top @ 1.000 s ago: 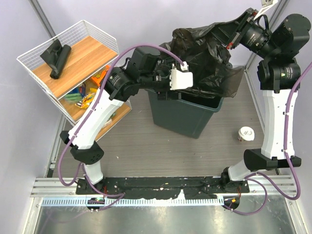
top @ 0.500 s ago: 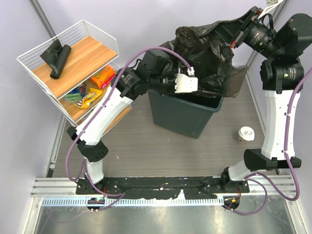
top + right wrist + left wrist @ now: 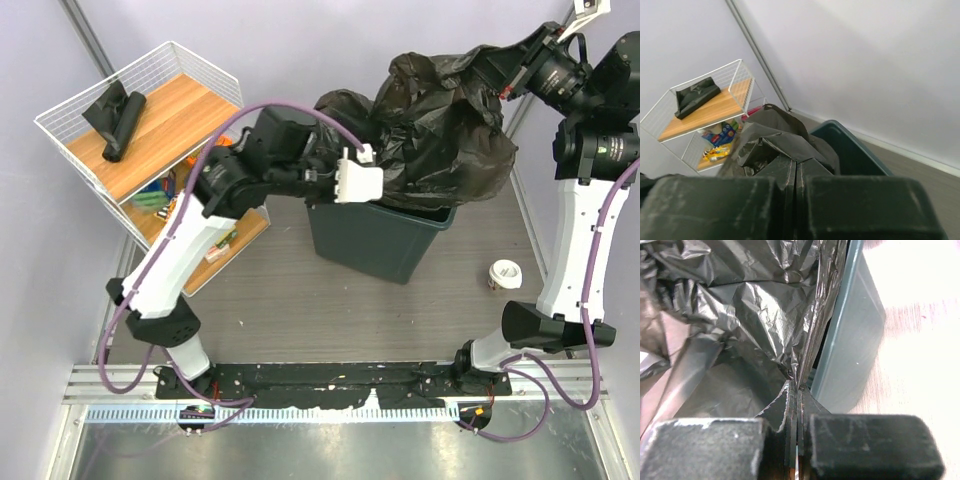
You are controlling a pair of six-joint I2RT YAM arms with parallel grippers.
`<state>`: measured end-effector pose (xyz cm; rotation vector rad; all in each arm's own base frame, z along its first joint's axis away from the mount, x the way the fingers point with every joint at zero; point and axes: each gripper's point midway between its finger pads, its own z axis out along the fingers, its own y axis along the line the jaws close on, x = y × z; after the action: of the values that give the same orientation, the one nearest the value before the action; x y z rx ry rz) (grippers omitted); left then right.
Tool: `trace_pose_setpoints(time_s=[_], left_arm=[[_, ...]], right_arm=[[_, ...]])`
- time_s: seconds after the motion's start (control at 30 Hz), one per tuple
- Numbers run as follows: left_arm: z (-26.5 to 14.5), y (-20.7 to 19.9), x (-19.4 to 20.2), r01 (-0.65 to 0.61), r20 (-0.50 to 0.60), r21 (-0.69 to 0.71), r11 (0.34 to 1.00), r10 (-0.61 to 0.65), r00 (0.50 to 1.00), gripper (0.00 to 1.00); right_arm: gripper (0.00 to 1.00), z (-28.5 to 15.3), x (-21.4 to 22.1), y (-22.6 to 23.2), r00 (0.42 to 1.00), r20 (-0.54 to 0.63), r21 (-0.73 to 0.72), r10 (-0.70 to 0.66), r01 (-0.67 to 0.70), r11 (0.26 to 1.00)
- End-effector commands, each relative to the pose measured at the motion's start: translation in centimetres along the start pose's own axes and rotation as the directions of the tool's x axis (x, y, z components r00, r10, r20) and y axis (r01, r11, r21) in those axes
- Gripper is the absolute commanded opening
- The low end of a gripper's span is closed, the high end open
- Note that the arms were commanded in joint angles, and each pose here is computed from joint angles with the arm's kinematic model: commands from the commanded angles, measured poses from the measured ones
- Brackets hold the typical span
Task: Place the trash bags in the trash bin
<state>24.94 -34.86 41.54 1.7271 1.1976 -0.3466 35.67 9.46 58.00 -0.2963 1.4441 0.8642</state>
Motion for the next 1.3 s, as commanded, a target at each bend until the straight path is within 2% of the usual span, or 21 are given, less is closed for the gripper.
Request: trace_pose_setpoints(time_s=[0.0, 0.33, 0.83, 1.27], left_arm=[[-4.9, -1.6, -2.6, 0.001, 0.08, -0.001, 1.0, -0.001, 0.997, 0.0], [-4.3, -4.4, 1.1, 0.052, -0.031, 0.048, 0.997, -0.051, 0.998, 0.0], [1.4, -8.3, 3.4, 0.107, -0.181, 0.064, 0.992, -0.094, 0.979, 0.0], [0.1, -10.1, 5.2, 0.094, -0.26, 0.086, 0.992, -0.069, 0.963, 0.0]], right_arm=[[0.01, -1.6, 0.4, 0.2, 0.999, -0.019, -0.002, -0.028, 0.028, 1.0], [0.01, -4.1, 5.6, -4.8, 0.987, -0.148, 0.113, -0.055, 0.072, 0.991], [0.01, -5.8, 11.2, -12.8, 0.954, -0.279, 0.201, -0.112, 0.172, 0.964], [0.01, -7.2, 10.1, -18.7, 0.914, -0.332, 0.301, -0.234, 0.338, 0.892]])
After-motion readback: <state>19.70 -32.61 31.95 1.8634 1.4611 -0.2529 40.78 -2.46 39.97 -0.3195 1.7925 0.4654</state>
